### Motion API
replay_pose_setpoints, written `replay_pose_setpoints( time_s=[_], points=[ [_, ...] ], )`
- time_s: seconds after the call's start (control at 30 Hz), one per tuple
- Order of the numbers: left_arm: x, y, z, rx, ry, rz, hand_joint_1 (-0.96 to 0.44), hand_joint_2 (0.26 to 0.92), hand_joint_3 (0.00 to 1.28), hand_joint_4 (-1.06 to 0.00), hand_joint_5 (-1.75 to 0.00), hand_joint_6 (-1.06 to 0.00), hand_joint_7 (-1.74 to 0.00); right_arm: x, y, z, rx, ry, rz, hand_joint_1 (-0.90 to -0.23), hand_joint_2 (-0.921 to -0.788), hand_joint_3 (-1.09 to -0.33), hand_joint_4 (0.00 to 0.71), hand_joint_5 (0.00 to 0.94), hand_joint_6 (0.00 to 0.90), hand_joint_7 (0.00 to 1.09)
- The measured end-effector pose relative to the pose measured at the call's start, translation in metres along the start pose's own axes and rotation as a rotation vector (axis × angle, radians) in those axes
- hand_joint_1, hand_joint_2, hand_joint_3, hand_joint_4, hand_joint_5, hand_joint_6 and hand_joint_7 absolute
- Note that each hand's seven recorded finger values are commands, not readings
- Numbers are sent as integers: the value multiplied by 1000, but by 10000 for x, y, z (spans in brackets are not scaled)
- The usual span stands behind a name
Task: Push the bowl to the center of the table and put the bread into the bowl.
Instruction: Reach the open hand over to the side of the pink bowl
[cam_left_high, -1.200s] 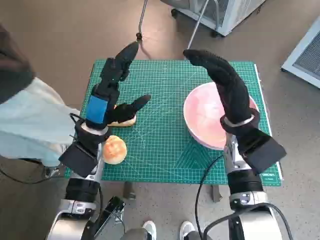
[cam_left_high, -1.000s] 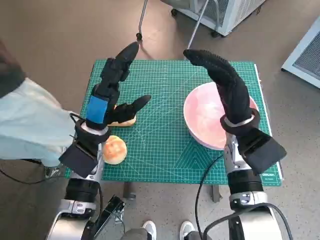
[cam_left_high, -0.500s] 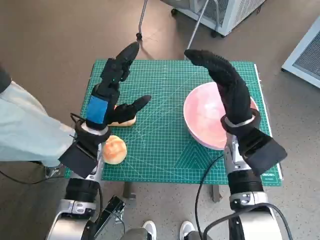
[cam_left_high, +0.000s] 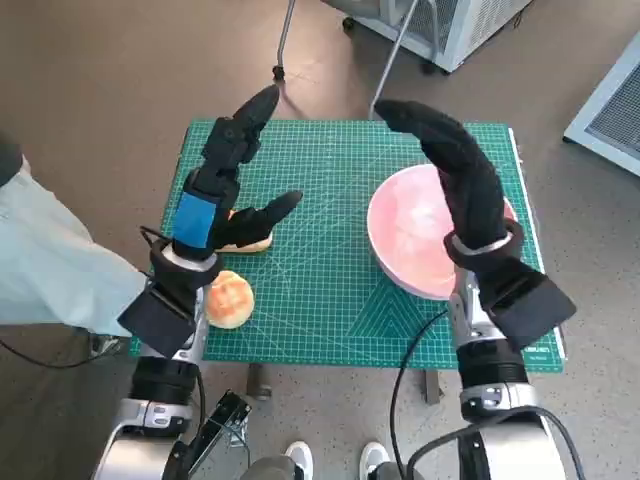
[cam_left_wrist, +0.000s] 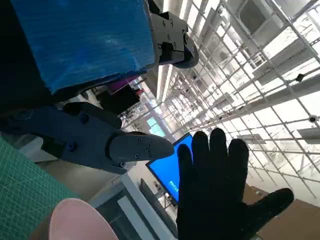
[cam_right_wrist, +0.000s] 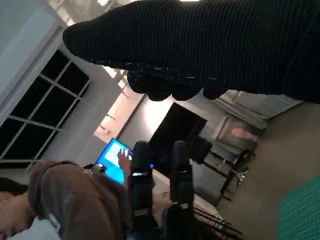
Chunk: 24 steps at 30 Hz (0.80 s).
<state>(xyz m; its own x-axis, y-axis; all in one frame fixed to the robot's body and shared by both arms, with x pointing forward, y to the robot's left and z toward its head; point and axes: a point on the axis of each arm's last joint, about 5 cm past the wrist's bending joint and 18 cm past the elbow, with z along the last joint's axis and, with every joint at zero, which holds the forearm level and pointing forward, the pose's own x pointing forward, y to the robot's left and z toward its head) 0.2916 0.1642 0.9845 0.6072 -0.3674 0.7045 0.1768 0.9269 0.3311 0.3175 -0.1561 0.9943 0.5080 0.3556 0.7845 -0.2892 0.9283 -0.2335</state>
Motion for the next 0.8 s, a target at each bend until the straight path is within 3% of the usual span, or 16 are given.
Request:
replay_pose_setpoints(
  time_s=[0.33, 0.5, 0.8],
  points=[
    [-51, 18, -20, 6, 13, -4, -393, 921, 309, -258, -11, -175, -377, -172, -313, 21, -71, 35, -136, -627, -921, -888, 212, 0, -1, 596],
    [-68, 25, -26, 6, 16, 0, -401, 921, 307, -260, -10, -179, -370, -273, -443, 63, -141, 47, -237, -608, -921, -919, 200, 0, -1, 577],
    [-99, 30, -35, 1, 25, 11, -407, 921, 307, -265, -10, -191, -357, -449, -512, 92, -167, 65, -357, -620, -921, -879, 178, 2, -1, 623]
  ],
)
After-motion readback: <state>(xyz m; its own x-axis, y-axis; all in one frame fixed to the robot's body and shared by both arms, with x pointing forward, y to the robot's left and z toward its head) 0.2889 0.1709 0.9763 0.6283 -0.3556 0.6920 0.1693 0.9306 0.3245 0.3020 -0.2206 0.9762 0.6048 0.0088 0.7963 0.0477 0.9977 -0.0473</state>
